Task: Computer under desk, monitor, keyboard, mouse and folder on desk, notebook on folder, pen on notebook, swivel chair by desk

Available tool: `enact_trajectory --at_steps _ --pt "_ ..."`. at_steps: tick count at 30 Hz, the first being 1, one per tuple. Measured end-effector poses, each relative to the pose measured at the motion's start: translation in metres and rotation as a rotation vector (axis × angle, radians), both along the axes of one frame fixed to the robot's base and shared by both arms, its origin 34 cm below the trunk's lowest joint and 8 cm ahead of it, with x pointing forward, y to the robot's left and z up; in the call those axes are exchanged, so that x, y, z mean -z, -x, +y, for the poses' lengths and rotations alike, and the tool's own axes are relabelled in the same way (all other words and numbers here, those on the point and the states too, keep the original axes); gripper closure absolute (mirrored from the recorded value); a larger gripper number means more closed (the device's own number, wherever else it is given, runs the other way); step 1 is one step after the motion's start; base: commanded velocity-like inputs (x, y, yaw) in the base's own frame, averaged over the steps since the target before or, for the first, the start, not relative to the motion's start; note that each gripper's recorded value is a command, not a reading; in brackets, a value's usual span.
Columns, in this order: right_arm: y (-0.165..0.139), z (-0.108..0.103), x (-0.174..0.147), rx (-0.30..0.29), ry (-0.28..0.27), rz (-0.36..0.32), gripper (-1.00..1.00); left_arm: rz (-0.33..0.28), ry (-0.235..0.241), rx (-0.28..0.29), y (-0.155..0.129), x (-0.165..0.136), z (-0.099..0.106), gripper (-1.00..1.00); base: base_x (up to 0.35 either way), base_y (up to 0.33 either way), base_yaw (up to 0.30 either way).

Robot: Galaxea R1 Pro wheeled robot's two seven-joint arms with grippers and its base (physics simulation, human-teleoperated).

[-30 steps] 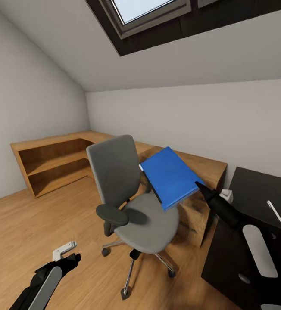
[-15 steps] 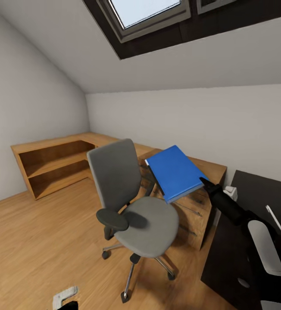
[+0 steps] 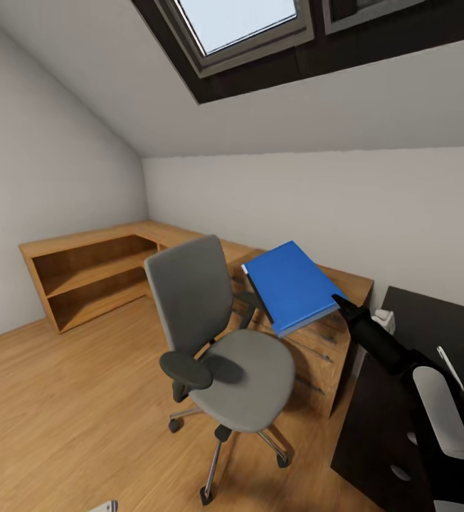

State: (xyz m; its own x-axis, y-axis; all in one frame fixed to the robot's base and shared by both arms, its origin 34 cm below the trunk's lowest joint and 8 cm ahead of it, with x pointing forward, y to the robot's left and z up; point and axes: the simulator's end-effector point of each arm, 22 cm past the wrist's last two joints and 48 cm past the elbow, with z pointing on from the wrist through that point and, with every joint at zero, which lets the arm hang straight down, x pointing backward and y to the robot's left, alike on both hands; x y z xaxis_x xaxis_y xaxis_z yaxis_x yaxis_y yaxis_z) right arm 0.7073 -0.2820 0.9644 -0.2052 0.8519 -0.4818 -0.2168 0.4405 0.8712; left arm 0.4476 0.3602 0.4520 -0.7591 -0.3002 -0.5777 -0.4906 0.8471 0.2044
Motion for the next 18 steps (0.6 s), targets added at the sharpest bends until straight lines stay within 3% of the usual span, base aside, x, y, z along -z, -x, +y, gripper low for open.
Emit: enact_trajectory --at_steps 3,8,13,16,18 --pt "-0.001 0.0 -0.006 -0.001 -0.001 0.0 1.0 0.0 0.002 0.0 -0.001 -0.006 -0.001 -1.0 -0.047 0.0 0.0" --pt "-0.002 -0.002 -0.012 0.004 0.007 0.008 1.0 0.005 0.0 -0.002 0.0 -0.014 0.0 -1.0 -0.296 0.0 -0.036" --pt "-0.003 -0.003 -0.022 0.007 0.006 0.008 1.0 0.07 -0.011 0.0 0.024 -0.009 0.004 -1.0 -0.187 0.0 -0.223" --pt "-0.004 -0.004 -0.027 0.009 0.006 0.009 1.0 0.076 0.019 0.022 0.027 -0.009 -0.004 -1.0 -0.027 0.0 -0.265" --pt "-0.004 -0.004 -0.03 0.01 0.007 0.011 1.0 0.073 0.066 0.053 0.026 -0.007 -0.016 -1.0 -0.006 0.0 -0.271"
